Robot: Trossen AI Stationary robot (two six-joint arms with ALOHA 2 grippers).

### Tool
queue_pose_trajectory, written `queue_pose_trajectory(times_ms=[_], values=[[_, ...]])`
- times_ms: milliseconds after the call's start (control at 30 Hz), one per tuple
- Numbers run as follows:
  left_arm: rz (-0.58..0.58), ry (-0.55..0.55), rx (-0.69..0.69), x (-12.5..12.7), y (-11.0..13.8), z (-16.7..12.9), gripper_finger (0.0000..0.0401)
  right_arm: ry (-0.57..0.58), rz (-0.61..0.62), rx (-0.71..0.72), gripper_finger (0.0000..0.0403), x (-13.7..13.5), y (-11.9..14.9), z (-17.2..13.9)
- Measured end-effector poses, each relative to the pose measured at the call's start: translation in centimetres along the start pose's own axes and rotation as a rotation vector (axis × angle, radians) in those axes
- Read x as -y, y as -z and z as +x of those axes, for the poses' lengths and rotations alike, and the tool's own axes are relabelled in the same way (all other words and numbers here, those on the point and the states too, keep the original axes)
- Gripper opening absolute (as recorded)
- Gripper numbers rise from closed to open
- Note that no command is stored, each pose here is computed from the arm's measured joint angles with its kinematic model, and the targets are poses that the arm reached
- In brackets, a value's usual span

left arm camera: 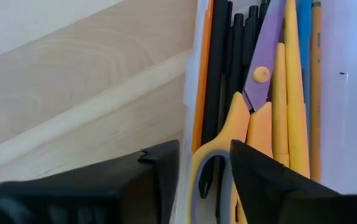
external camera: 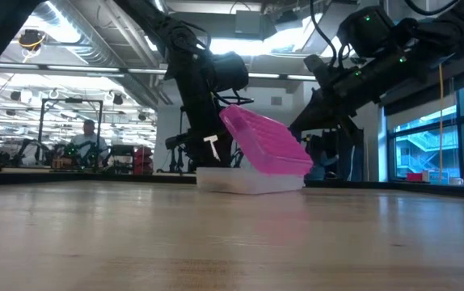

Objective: Pick & place school supplies into a supply box
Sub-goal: Close the transparent supply box

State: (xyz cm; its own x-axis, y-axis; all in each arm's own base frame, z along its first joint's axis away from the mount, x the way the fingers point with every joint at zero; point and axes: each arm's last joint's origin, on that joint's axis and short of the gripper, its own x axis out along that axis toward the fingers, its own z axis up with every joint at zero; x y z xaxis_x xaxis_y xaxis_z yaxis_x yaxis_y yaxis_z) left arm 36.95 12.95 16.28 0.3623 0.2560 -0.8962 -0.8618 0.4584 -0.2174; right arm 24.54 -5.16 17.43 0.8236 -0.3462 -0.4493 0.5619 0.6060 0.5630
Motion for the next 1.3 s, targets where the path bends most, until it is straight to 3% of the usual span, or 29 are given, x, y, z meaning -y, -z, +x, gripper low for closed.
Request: queue_pose_trajectory(times_ms=[700,1100,1300], values=[[0.028,-0.029,0.107,-0.2,-1.0,-2.1,0.0146,0.014,-0.001,-0.012,0.0004,0.1,0.1,0.0],[0.028,-0.160,0.149,-1.7,-1.8,-2.2,0.0145,0.010,0.000,-0.007,0.0004,0.1,0.1,0.0],[0.010,-0.283,0.154,-3.5,-2.4,-2.1,0.0144,0.010,0.003,-0.007,0.0004,0.1,0.1,0.0]])
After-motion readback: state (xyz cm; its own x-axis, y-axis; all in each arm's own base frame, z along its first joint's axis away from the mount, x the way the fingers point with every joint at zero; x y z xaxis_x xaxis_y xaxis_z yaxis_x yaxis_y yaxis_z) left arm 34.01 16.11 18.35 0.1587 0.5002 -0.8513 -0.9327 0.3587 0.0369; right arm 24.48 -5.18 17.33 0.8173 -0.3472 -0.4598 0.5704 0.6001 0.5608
